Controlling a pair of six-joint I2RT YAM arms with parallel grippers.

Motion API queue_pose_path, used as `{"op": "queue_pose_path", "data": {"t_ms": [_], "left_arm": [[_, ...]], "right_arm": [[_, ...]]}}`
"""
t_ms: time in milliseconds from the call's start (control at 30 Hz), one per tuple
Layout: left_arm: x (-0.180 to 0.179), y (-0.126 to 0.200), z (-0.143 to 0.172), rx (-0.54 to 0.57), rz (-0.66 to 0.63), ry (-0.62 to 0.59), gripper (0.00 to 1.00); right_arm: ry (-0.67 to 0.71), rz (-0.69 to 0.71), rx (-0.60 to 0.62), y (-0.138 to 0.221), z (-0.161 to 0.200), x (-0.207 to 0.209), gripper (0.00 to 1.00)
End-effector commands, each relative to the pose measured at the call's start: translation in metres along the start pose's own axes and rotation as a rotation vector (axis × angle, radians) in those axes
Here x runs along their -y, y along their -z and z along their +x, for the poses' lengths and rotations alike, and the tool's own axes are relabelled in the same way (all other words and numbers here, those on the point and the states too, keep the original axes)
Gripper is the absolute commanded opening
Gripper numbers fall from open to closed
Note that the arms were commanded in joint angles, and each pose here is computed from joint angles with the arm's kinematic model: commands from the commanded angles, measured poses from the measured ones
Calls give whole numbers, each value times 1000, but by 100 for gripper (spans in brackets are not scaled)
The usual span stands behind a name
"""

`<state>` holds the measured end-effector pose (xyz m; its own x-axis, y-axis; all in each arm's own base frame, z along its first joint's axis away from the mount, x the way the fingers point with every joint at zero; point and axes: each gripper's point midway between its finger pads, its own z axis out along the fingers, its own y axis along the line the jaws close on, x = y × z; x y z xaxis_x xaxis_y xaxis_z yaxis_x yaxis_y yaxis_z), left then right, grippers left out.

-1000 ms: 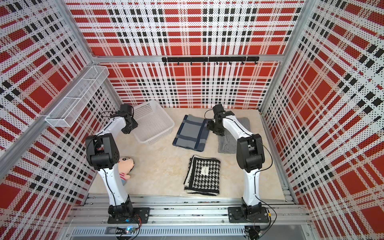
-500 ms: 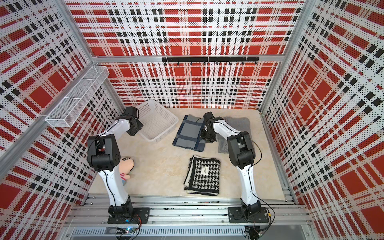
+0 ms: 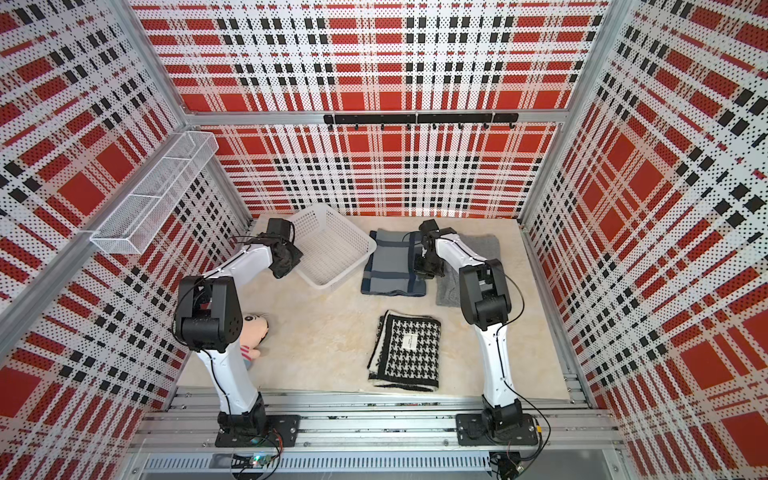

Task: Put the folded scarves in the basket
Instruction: Adjust the scarf at the center of the board.

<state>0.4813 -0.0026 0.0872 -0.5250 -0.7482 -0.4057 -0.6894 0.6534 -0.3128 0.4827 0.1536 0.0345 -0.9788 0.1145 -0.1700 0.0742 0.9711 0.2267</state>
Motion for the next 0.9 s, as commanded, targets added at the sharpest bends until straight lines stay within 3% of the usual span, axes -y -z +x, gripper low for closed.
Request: {"op": "queue_pose_path", "data": {"t_ms": [0, 200, 467, 700, 867], "left_arm": [[-14, 11, 27, -66, -30, 43, 3], [-24, 32, 50, -67, -32, 107, 0], [-39, 61, 72, -45, -38, 191, 0], [-51, 75, 84, -55, -29, 232, 0], [-64, 79, 90, -43, -54, 236, 0]], "right_arm": [[95, 92, 13, -5, -18, 27, 4], [153, 162, 86, -3, -54, 33, 7], [127, 107, 158, 9, -67, 15, 28], [66, 60, 217, 40, -68, 4, 59], [-9, -20, 215, 59, -55, -11, 66]]}}
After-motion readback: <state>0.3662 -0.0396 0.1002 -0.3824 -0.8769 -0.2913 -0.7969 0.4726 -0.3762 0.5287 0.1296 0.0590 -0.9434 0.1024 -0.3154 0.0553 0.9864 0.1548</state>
